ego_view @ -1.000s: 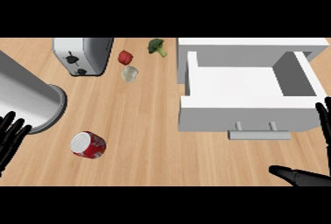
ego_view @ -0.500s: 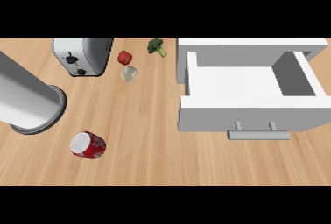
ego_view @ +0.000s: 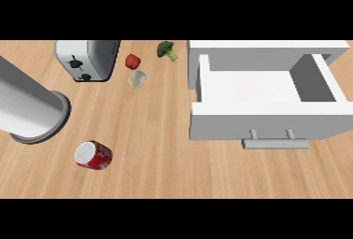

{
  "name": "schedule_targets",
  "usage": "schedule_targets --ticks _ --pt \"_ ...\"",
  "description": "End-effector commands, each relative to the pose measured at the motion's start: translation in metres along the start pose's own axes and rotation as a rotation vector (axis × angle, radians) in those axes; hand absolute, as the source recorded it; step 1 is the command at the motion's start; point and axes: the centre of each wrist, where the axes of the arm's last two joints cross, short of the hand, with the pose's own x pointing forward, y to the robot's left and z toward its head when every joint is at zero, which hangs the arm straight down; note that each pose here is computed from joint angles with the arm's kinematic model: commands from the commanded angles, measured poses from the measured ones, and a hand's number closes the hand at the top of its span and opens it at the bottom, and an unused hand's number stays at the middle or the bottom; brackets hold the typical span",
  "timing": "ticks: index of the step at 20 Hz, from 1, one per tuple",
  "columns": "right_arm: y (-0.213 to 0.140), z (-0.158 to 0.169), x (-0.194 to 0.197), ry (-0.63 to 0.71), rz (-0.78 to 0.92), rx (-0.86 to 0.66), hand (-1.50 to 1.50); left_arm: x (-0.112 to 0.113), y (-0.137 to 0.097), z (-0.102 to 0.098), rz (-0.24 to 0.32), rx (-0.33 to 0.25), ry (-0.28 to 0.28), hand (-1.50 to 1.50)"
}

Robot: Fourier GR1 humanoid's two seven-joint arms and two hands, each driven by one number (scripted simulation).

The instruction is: Pick up the can, place it into the drawer and close the drawer

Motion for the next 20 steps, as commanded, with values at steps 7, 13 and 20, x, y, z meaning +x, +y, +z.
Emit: schedule_targets --ticks 7,13,20 --pt "-0.018 0.008 0.012 -0.020 -0.003 0.014 -1.50 -0.032 0.006 -0.018 0.103 0.003 0.074 -1.50" --pt "-0.017 0.021 0.011 -0.009 -0.003 -0.005 -1.50 -0.053 -0.013 -0.036 0.102 0.021 0.095 -1.50" --pt "-0.045 0.026 0.017 0.004 0.007 0.007 -1.50 -0.078 -0.030 -0.060 0.070 0.027 0.118 -1.50"
